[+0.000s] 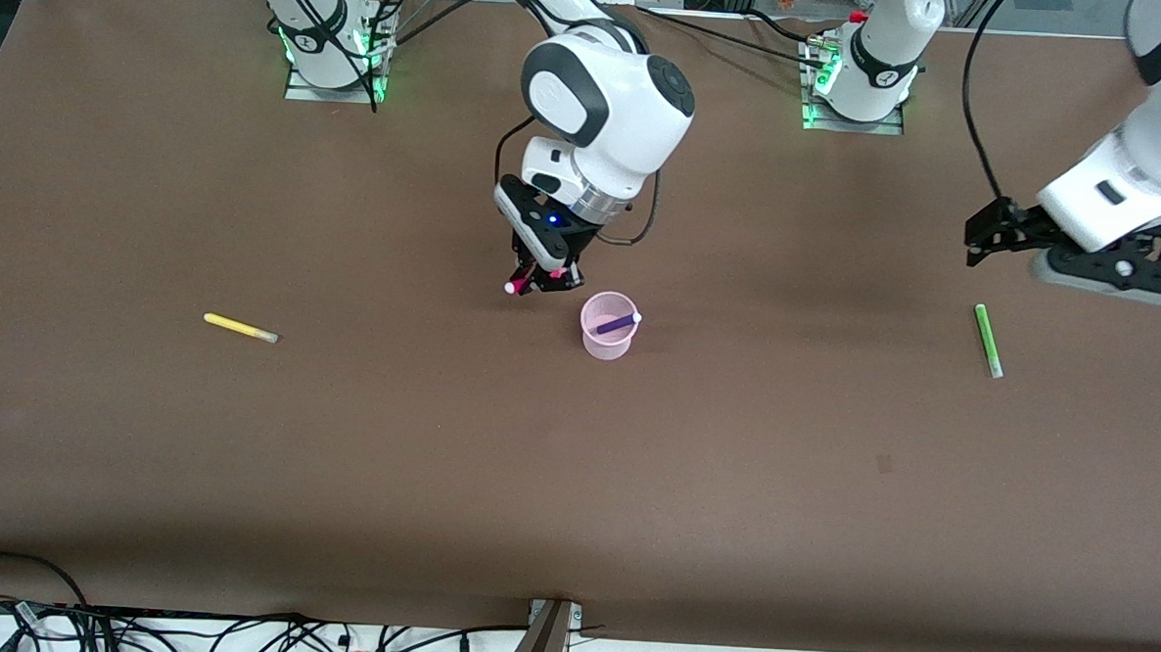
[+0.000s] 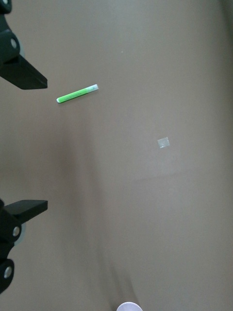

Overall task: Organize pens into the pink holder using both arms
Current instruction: 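Carry pink pen to the cup with the right gripper while the left gripper retracts, then lower the pink pen into the cup and open the right gripper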

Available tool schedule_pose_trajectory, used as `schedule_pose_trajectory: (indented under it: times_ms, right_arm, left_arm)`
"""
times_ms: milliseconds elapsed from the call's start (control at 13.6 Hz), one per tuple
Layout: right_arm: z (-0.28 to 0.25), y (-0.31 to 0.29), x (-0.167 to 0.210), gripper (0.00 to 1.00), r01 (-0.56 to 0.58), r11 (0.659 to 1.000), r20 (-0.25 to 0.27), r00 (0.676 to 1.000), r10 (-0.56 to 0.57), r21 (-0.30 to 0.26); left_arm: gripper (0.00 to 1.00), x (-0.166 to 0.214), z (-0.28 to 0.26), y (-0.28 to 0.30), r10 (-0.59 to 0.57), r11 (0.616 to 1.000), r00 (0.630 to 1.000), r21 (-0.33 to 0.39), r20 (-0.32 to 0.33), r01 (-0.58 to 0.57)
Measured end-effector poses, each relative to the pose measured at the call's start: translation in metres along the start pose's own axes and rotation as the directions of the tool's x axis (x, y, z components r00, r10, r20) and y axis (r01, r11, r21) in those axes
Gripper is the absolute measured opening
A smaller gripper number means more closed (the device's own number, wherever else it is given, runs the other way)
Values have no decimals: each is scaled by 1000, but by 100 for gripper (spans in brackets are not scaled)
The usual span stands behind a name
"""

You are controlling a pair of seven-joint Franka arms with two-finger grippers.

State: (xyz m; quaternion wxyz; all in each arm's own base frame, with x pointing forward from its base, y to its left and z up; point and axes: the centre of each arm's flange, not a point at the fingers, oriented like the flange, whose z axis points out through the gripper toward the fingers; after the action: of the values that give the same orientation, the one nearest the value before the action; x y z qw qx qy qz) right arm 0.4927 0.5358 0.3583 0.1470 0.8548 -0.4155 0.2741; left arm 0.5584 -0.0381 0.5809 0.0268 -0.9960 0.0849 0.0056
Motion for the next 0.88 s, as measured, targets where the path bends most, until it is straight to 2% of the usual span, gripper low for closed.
schedule_pose_trajectory:
  times_ms: [147, 514, 881]
  right_arm:
    - [4, -9, -13, 17, -15, 999, -38, 999, 16, 40]
    - [3, -23, -25, 17, -25, 987, -89, 995, 39, 156]
    - [13, -21, -71, 17, 8, 981, -134, 991, 19, 192]
  left_arm:
    - [100, -9, -2, -7, -14, 1000, 999, -2, 32, 14]
    - [100, -11, 4, 8, 22, 1000, 996, -9, 89, -22]
    - [100, -3, -1, -35, -58, 998, 998, -1, -7, 58]
